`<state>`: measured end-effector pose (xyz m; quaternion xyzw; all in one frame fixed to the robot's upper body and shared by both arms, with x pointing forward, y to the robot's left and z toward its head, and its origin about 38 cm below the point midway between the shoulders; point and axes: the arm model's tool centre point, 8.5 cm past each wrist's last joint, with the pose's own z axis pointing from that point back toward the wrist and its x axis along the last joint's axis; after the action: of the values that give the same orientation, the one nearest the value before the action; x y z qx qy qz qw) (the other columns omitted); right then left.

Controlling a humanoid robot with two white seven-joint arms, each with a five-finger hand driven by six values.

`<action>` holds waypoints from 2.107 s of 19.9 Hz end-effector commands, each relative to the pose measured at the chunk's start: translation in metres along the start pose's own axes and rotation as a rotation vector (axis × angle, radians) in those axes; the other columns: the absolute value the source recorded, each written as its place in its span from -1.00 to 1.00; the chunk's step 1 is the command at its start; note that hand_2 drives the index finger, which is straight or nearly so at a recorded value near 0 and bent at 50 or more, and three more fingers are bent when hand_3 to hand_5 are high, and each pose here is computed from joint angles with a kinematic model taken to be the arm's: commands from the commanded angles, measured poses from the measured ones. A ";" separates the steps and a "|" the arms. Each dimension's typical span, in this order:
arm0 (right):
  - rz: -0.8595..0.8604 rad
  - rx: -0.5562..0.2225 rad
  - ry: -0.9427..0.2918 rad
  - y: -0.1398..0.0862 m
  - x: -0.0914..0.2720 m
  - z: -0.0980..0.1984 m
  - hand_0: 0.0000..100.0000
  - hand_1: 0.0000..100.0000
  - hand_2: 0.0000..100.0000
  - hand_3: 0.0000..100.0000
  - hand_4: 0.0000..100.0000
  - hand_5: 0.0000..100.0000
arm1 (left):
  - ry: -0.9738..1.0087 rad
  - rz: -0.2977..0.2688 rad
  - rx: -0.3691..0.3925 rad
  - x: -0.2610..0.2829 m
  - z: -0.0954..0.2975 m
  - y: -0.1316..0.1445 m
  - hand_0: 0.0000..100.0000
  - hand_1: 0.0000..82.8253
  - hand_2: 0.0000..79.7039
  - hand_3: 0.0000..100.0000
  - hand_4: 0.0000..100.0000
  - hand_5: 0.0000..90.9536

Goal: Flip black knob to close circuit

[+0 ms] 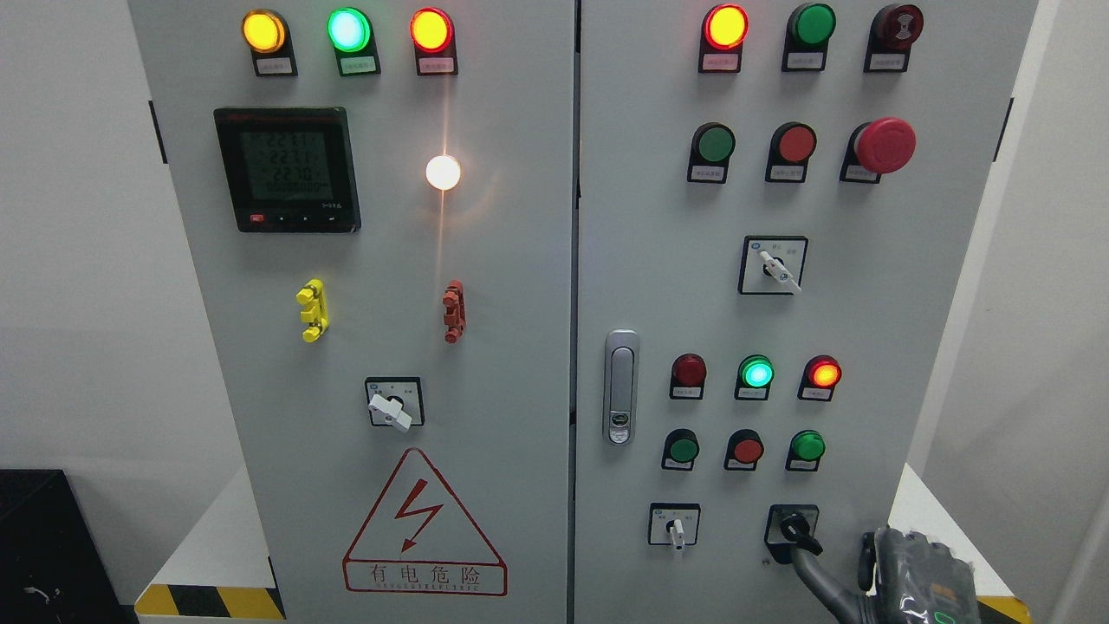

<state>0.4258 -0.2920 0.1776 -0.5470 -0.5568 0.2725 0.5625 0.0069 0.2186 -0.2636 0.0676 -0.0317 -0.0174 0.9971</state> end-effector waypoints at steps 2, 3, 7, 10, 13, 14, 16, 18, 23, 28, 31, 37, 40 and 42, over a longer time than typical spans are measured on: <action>-0.001 0.012 -0.055 0.006 0.017 0.011 -1.00 -1.00 0.78 1.00 0.97 1.00 | -0.002 0.003 -0.004 -0.005 0.000 -0.002 -0.76 0.34 -1.00 -1.00 -1.00 -1.00; 0.001 0.017 -0.062 0.009 0.020 0.014 -1.00 -1.00 0.78 1.00 0.97 1.00 | -0.002 0.003 -0.004 -0.005 0.000 -0.002 -0.76 0.34 -1.00 -1.00 -1.00 -1.00; 0.002 0.036 -0.084 0.016 0.029 0.016 -1.00 -1.00 0.78 1.00 0.97 1.00 | -0.002 0.003 -0.004 -0.005 0.000 -0.002 -0.76 0.34 -1.00 -1.00 -1.00 -1.00; 0.006 0.056 -0.086 0.023 0.032 0.017 -1.00 -1.00 0.78 1.00 0.97 1.00 | -0.004 0.003 -0.004 -0.004 0.000 -0.002 -0.76 0.34 -1.00 -1.00 -1.00 -1.00; 0.005 0.068 -0.096 0.028 0.036 0.018 -1.00 -1.00 0.78 1.00 0.97 1.00 | -0.004 0.003 -0.004 -0.004 0.000 -0.002 -0.76 0.34 -1.00 -1.00 -1.00 -1.00; 0.004 0.067 -0.098 0.028 0.036 0.018 -1.00 -1.00 0.78 1.00 0.97 1.00 | -0.002 0.003 -0.004 -0.005 0.000 -0.002 -0.76 0.34 -1.00 -1.00 -1.00 -1.00; 0.002 0.051 -0.104 0.025 0.037 0.019 -1.00 -1.00 0.78 1.00 0.97 1.00 | -0.004 0.003 -0.004 -0.004 0.000 -0.002 -0.76 0.34 -1.00 -1.00 -1.00 -1.00; -0.003 0.039 -0.119 0.021 0.043 0.021 -1.00 -1.00 0.78 1.00 0.97 1.00 | -0.002 0.003 -0.004 -0.005 0.000 -0.002 -0.76 0.34 -1.00 -1.00 -1.00 -1.00; -0.015 0.019 -0.122 0.013 0.041 0.033 -1.00 -1.00 0.77 1.00 0.97 1.00 | -0.002 0.003 -0.004 -0.005 0.000 -0.002 -0.76 0.34 -1.00 -1.00 -1.00 -1.00; -0.078 0.008 -0.118 0.006 0.039 0.053 -1.00 -1.00 0.69 1.00 0.94 1.00 | -0.002 0.003 -0.004 -0.005 0.000 -0.002 -0.76 0.34 -1.00 -1.00 -1.00 -1.00; -0.093 -0.006 -0.121 -0.001 0.038 0.062 -1.00 -1.00 0.63 1.00 0.92 1.00 | -0.002 0.003 -0.004 -0.005 0.000 -0.002 -0.76 0.34 -1.00 -1.00 -1.00 -1.00; -0.311 0.025 -0.118 -0.003 0.039 0.084 -1.00 -1.00 0.43 1.00 0.82 0.81 | -0.002 0.003 -0.004 -0.005 0.000 -0.002 -0.76 0.34 -1.00 -1.00 -1.00 -1.00; -0.428 0.025 -0.120 -0.007 0.040 0.101 -1.00 -1.00 0.32 0.92 0.75 0.67 | -0.002 0.003 -0.004 -0.005 0.000 -0.002 -0.76 0.34 -1.00 -1.00 -1.00 -1.00; -0.479 0.022 -0.113 -0.009 0.037 0.110 -1.00 -1.00 0.27 0.88 0.74 0.64 | -0.002 0.003 -0.004 -0.005 0.000 -0.002 -0.76 0.34 -1.00 -1.00 -1.00 -1.00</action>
<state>0.3599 -0.2318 0.1539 -0.4289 -0.6486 0.2320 0.5844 0.0065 0.2186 -0.2637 0.0676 -0.0299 -0.0175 0.9971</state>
